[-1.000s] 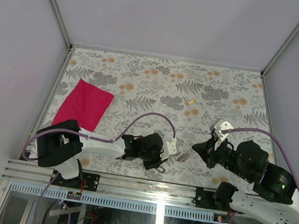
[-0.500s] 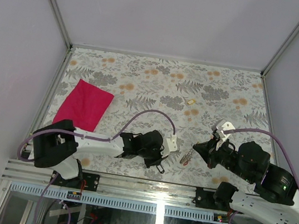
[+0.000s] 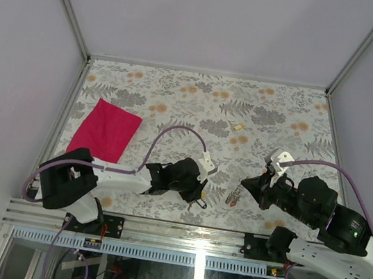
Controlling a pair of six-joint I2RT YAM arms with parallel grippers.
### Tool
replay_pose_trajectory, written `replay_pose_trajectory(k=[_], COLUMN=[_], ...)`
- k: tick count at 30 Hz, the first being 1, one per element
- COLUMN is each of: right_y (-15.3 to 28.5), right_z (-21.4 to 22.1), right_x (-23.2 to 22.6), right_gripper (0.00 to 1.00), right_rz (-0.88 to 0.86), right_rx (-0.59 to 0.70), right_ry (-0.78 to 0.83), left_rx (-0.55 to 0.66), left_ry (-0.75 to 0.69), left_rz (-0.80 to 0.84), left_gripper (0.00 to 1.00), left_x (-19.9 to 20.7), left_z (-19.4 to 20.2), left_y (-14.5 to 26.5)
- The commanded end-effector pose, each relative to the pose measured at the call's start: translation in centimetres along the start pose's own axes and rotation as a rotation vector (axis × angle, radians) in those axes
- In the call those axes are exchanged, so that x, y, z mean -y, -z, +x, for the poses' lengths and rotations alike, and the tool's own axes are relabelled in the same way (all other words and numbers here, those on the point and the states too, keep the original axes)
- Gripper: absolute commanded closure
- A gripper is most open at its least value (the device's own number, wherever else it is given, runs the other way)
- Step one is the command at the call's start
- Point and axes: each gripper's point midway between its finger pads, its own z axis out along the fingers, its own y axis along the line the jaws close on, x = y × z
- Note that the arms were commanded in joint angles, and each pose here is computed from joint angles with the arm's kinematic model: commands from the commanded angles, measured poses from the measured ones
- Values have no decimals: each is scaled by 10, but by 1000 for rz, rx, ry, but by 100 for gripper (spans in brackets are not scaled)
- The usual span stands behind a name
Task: Put the keys on the keyring
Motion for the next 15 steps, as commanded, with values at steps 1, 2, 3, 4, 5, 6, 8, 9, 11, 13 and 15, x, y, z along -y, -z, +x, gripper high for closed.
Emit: replay_pose_trajectory(k=[1, 2, 3, 4, 5, 6, 8, 9, 11, 13, 15], right_y=[3, 2, 2, 2, 1, 1, 0, 0, -1, -2, -2], right_z=[-24, -24, -23, -23, -23, -23, -23, -22, -21, -21, -20], right_x=[-4, -4, -4, -4, -4, -5, -5, -5, -5, -5, -5], right_gripper=[100, 100, 100, 100, 100, 100, 100, 100, 100, 100, 100], right_rz=[-13, -13, -12, -13, -14, -16, -16, -17, -16, -18, -19], right_rx=[82, 81, 78, 81, 79, 79, 78, 75, 72, 71, 69], right_ry=[-19, -19, -19, -19, -18, -18, -18, -17, -18, -17, -17], left_rx=[125, 137, 155, 167, 180, 192, 205, 202, 189, 178, 163], left_ry=[64, 64, 67, 69, 74, 80, 99, 105, 111, 102, 77], left_rz=[-14, -16, -14, -13, -9, -8, -16, -23, -22, 4, 28], left_gripper=[77, 73, 69, 67, 66, 65, 64, 64, 64, 64, 64], left_x=[1, 1, 2, 2, 3, 3, 0, -2, -3, 0, 3], left_z=[-27, -29, -33, -34, -35, -35, -32, -28, -21, -16, -11], left_y=[1, 4, 8, 11, 14, 16, 19, 19, 18, 17, 15])
